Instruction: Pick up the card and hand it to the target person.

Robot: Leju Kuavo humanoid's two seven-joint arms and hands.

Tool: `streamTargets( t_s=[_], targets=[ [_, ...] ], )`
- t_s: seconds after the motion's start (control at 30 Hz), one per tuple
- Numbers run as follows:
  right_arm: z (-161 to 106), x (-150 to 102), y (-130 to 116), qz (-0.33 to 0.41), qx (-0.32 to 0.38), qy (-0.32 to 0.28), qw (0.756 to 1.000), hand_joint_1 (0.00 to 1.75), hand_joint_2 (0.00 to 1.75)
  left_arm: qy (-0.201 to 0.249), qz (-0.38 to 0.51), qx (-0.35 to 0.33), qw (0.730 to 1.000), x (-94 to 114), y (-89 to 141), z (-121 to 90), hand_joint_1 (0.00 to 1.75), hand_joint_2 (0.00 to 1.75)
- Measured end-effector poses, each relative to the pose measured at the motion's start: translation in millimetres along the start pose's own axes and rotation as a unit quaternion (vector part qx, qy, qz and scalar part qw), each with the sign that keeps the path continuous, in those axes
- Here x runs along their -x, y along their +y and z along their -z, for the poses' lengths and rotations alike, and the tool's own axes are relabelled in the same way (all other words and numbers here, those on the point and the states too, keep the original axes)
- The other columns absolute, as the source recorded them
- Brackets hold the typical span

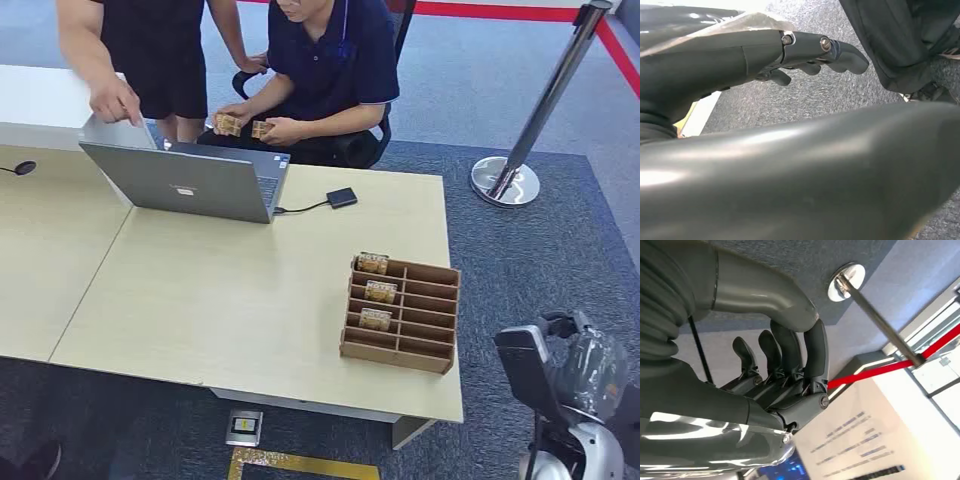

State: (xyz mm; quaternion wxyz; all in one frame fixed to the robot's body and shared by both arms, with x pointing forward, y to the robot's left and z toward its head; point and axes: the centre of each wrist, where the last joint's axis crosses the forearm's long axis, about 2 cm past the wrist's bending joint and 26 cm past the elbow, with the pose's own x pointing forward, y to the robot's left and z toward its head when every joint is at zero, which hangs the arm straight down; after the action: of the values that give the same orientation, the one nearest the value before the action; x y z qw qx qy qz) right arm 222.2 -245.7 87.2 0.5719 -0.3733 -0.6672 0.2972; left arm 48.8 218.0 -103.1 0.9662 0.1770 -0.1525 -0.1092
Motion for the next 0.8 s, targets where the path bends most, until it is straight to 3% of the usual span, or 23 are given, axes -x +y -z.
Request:
streamTargets(
  t_s=[0.07, 0.2, 0.37, 0.5, 0.8],
  targets=[
    [1, -7, 1, -0.007, -0.005, -0.009, 1.0, 1.24, 1.75, -0.001, 0.001, 0.0, 1.0, 0, 0, 0, 0.0, 0.0],
    [2, -31, 5, -0.034, -0.027, -0.042, 0.998, 1.0, 1.75, 0.0, 0.006, 0.001, 1.0, -1, 0, 0, 0.0, 0.0],
    [2, -45, 9, -0.045, -0.044, -0.06, 0.996, 1.03, 1.75, 0.001, 0.009, 0.002, 1.0, -1, -1, -1, 0.0, 0.0],
    [2, -56, 14, -0.053, -0.067, -0.076, 0.993, 0.94, 1.75, -0.001, 0.014, 0.003, 1.0, -2, -1, 0, 0.0, 0.0],
    [3, -66, 31, -0.056, -0.108, -0.106, 0.987, 0.91, 1.75, -0.001, 0.016, 0.003, 1.0, -2, -1, 0, 0.0, 0.0]
  ],
)
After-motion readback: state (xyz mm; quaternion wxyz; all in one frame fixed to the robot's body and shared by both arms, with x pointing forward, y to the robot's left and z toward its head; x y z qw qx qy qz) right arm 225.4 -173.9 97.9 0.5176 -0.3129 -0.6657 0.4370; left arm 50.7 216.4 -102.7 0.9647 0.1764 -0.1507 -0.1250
